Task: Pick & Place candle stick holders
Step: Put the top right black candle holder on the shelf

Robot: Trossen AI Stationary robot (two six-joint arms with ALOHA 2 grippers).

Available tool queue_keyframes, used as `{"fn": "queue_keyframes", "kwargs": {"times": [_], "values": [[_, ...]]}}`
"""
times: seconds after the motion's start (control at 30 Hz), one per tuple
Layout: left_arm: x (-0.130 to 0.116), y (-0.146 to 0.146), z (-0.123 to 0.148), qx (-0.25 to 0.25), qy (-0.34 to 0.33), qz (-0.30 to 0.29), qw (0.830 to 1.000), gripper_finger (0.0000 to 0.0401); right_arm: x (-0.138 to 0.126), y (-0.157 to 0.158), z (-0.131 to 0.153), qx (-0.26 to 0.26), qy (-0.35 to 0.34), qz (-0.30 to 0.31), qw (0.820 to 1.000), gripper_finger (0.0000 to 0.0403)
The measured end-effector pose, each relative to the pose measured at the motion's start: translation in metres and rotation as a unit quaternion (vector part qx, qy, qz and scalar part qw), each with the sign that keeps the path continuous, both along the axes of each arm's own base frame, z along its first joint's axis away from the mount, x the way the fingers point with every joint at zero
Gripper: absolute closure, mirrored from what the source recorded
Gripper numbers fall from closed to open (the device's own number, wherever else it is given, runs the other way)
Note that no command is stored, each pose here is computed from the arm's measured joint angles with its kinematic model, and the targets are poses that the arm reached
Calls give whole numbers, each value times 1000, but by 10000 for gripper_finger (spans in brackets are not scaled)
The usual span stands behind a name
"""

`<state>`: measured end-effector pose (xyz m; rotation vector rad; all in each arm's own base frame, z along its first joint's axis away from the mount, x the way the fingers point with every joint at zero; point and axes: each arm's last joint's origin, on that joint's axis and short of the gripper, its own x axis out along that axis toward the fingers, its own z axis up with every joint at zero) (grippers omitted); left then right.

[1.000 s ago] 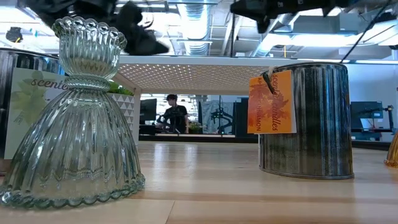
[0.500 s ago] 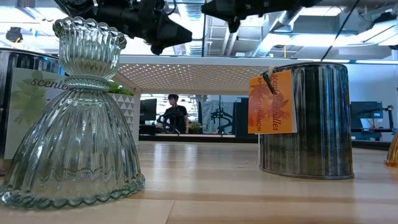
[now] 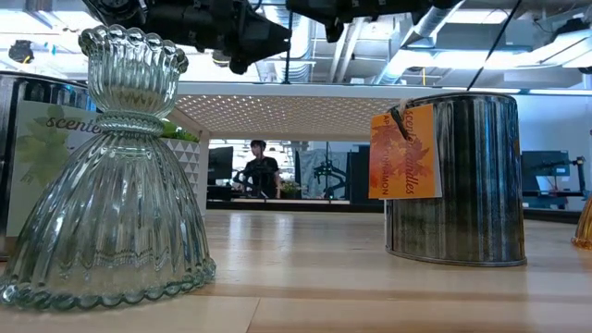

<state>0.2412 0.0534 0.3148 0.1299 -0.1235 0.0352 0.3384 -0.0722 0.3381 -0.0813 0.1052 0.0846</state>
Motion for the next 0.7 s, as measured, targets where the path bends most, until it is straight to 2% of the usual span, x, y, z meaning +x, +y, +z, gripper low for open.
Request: {"fn": "queue_keyframes", "kwargs": {"times": [0.3, 0.7], "values": [[17, 4, -12, -16, -6, -2, 1000, 248, 1, 2, 2, -3, -11, 5, 1000, 403], [13, 3, -6, -15, -19, -3, 1000, 292, 0, 1, -1, 0, 4, 4, 1000, 403]]}}
